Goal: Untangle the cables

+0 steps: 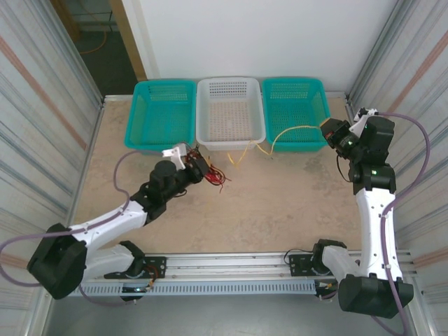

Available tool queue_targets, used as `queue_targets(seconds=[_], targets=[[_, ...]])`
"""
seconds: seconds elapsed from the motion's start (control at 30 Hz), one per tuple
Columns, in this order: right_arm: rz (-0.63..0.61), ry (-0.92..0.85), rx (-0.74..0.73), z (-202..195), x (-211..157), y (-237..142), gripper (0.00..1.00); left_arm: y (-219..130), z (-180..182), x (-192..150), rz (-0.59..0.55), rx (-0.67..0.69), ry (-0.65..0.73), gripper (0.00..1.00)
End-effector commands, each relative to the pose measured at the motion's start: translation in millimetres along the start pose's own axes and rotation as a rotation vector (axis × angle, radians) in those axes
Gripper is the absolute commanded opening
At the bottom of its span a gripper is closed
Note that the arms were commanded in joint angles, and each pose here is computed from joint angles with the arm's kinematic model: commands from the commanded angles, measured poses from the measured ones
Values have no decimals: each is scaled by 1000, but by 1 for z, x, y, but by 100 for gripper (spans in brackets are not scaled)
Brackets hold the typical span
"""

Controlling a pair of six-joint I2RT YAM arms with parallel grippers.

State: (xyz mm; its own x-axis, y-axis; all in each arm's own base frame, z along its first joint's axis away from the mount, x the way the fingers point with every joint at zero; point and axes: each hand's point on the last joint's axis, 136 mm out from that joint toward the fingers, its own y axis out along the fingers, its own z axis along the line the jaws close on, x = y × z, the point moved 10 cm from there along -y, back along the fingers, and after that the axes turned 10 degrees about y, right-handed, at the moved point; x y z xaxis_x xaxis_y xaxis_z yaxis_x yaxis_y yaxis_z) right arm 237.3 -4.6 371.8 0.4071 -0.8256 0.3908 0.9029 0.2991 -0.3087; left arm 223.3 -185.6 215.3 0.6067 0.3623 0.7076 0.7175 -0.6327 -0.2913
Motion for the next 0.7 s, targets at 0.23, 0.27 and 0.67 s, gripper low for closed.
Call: queue_targets(seconds=[0.23, 0.27, 0.67], targets=[[10, -89, 35, 20, -3, -2, 0, 5, -5, -9, 82, 96, 65, 99], [12, -98, 37, 23, -4, -1, 0, 2, -7, -6, 79, 118, 83, 99], [71, -232, 35, 49, -23, 12, 0, -101, -42, 63, -11, 168, 372, 78]])
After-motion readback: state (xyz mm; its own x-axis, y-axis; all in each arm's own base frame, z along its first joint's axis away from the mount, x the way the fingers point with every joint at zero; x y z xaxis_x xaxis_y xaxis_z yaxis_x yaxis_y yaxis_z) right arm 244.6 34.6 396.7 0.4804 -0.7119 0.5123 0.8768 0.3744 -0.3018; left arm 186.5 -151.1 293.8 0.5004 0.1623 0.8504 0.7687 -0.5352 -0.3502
